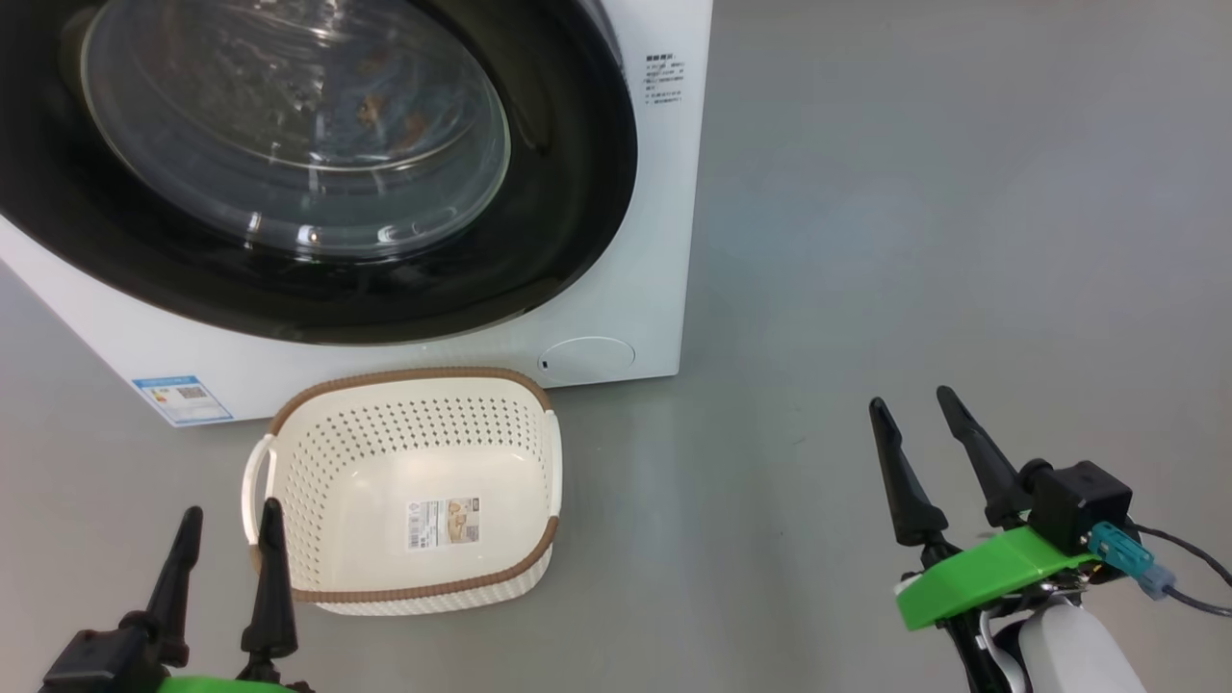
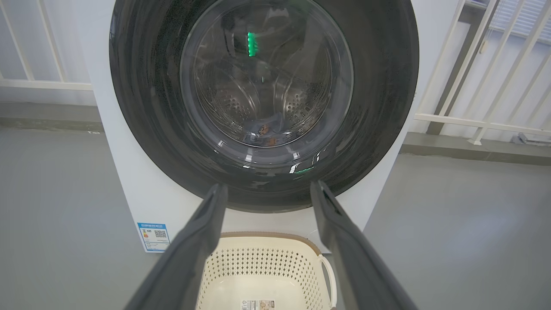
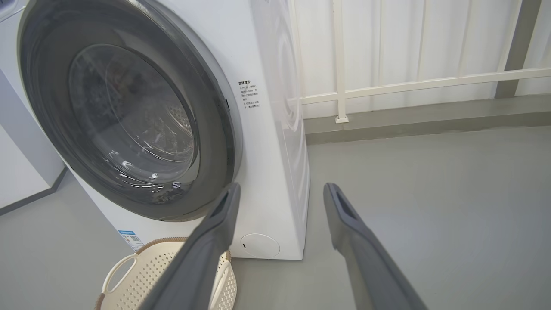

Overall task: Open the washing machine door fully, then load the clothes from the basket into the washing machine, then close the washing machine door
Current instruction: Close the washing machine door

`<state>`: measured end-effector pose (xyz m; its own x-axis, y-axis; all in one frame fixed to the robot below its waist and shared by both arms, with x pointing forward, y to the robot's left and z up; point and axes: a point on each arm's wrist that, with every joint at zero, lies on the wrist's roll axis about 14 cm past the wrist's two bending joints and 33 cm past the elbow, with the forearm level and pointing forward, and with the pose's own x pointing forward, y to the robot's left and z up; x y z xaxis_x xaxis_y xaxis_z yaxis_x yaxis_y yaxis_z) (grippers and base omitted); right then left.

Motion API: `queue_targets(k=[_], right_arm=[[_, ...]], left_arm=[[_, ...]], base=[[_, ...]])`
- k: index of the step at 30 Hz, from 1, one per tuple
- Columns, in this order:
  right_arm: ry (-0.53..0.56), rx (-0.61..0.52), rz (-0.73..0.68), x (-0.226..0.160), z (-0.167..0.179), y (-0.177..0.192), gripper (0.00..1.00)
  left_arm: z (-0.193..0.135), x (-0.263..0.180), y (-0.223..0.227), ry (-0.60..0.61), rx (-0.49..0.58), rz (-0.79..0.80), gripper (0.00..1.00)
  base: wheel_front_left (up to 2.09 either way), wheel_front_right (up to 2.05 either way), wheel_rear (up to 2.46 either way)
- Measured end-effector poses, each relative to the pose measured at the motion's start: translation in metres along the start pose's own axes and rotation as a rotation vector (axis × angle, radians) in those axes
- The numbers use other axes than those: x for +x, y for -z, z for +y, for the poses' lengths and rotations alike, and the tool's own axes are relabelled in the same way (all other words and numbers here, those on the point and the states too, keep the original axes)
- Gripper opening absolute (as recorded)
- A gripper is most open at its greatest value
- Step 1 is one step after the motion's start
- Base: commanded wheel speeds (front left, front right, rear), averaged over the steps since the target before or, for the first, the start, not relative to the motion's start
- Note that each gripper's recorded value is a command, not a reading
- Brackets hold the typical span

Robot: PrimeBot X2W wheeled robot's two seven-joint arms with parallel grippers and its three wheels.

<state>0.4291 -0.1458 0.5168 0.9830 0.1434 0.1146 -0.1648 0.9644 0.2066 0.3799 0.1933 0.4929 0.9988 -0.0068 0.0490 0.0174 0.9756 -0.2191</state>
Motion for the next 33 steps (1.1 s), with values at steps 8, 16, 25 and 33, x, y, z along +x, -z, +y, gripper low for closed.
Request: queue_targets(k=[8, 16, 25, 33], right_arm=[[0.027, -0.036, -0.006, -0.016, -0.008, -0.003, 1.0], [0.047, -0.065, -0.005, -0.026, -0.014, -0.005, 1.0], [0.06, -0.068, 0.009, -0.035, -0.017, -0.001, 1.0], [0.06, -0.069, 0.007, -0.035, -0.017, -0.002, 1.0]], left_arm=[[0.003, -0.009, -0.001, -0.008, 0.023, -0.002, 1.0], [0.003, -0.013, -0.004, -0.011, 0.033, -0.007, 1.0], [0.005, -0.021, -0.002, -0.017, 0.037, 0.0, 1.0], [0.004, -0.021, -0.002, -0.018, 0.034, -0.001, 1.0]], base=[[0.0, 0.0, 0.0], [0.0, 0.0, 0.0], [0.0, 0.0, 0.0], [0.0, 0.0, 0.0]])
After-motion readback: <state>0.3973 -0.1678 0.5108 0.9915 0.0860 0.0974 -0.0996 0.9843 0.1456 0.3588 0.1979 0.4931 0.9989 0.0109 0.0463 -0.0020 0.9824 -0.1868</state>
